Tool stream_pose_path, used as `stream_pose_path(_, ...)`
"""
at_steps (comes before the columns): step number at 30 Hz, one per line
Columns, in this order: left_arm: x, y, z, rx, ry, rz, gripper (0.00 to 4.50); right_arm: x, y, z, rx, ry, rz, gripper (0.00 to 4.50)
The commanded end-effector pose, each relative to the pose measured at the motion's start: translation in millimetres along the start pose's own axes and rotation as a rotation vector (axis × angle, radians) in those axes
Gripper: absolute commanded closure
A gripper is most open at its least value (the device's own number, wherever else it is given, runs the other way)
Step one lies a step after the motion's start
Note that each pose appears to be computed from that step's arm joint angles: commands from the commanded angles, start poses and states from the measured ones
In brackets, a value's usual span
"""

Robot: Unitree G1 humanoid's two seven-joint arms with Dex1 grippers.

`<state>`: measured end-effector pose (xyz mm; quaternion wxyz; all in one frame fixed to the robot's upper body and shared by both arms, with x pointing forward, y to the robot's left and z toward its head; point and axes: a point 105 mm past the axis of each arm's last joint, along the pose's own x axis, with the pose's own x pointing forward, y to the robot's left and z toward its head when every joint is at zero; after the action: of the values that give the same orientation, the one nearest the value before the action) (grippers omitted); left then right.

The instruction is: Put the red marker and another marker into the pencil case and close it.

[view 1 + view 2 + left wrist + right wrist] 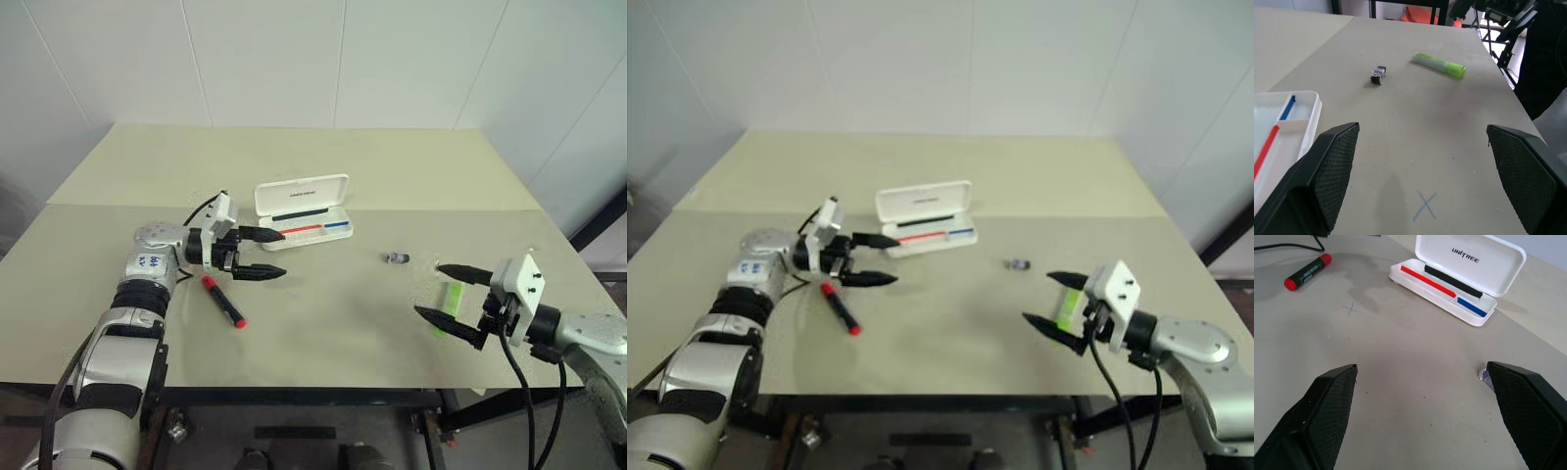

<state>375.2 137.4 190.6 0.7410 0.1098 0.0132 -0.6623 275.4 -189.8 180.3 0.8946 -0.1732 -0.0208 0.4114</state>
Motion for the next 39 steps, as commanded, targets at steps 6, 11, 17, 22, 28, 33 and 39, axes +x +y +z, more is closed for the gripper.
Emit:
stream_pose_path(6, 10.4, 16.5, 14.8, 0.043, 0.019, 0.065, 0.03, 2.4, 6.2, 20.3, -0.044, -0.074, -0.055, 0.0)
stream_pose_path(11, 19.0, 36.7, 5.9, 0.048, 0.114, 0.221, 0.03, 5.2, 10.2, 29.1, -0.048, -0.097, -0.076, 0.0)
stream_pose_path(17, 29.1, 57.9, -9.7, 0.036, 0.264, 0.403, 0.03, 5.6, 8.0, 28.4, -0.046, -0.105, -0.1, 0.0)
stream_pose_path(22, 44.5, 62.9, -18.2, 0.026, 0.342, 0.451, 0.03, 1.1, 6.2, 29.7, -0.062, -0.105, -0.144, 0.0)
stream_pose_path(28, 46.2, 69.2, -22.7, 0.051, 0.403, 0.516, 0.03, -11.3, 14.9, 25.6, -0.049, -0.085, -0.194, 0.0)
stream_pose_path(33, 41.9, 77.7, -23.2, 0.054, 0.436, 0.609, 0.03, -16.8, 17.4, 24.6, -0.041, -0.078, -0.229, 0.0)
stream_pose_path(39, 45.2, 76.7, -28.6, 0.06, 0.461, 0.61, 0.03, -16.9, 16.8, 24.0, -0.04, -0.078, -0.236, 0.0)
